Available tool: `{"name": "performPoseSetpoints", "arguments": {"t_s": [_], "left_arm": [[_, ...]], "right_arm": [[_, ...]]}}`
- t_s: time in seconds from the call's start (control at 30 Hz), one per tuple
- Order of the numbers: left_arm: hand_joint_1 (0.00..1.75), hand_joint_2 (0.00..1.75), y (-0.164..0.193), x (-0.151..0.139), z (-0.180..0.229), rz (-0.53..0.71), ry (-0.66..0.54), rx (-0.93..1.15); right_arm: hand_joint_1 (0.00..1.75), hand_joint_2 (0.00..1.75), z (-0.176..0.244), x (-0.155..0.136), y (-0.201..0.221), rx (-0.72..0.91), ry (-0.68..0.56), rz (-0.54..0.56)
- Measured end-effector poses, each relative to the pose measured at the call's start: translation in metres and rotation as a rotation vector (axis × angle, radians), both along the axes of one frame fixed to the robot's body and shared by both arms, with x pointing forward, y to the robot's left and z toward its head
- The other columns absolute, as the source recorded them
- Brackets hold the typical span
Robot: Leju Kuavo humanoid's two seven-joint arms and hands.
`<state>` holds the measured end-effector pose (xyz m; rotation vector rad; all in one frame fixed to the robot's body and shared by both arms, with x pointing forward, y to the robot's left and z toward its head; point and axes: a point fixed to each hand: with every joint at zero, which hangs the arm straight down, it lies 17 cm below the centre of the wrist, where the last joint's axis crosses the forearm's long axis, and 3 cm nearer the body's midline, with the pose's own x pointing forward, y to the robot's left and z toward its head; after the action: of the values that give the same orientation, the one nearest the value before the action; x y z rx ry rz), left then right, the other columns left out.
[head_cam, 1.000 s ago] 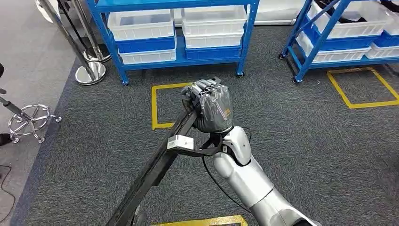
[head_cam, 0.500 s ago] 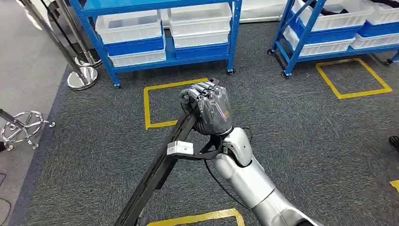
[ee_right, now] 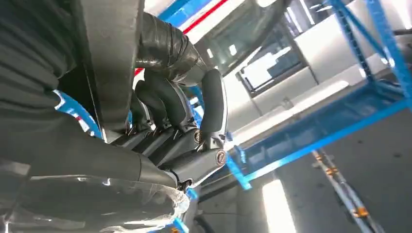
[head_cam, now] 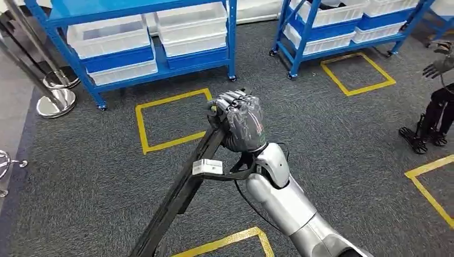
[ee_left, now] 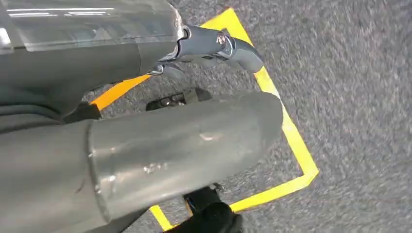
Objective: Take the parts from the cabinet and place them on the table.
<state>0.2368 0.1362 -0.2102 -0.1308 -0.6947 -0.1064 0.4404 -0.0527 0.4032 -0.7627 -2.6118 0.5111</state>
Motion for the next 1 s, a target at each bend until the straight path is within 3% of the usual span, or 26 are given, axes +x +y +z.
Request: {"name": "performPoseSetpoints", "arguments": {"t_s": [1.0], "left_arm": [[0.0,0.0,0.011,-0.011,-0.007,0.001,0.016,0.026]], "right_arm": [[1.75,1.75,-0.009,-0.016,-0.014,0.015,-0.014,0.006]]}}
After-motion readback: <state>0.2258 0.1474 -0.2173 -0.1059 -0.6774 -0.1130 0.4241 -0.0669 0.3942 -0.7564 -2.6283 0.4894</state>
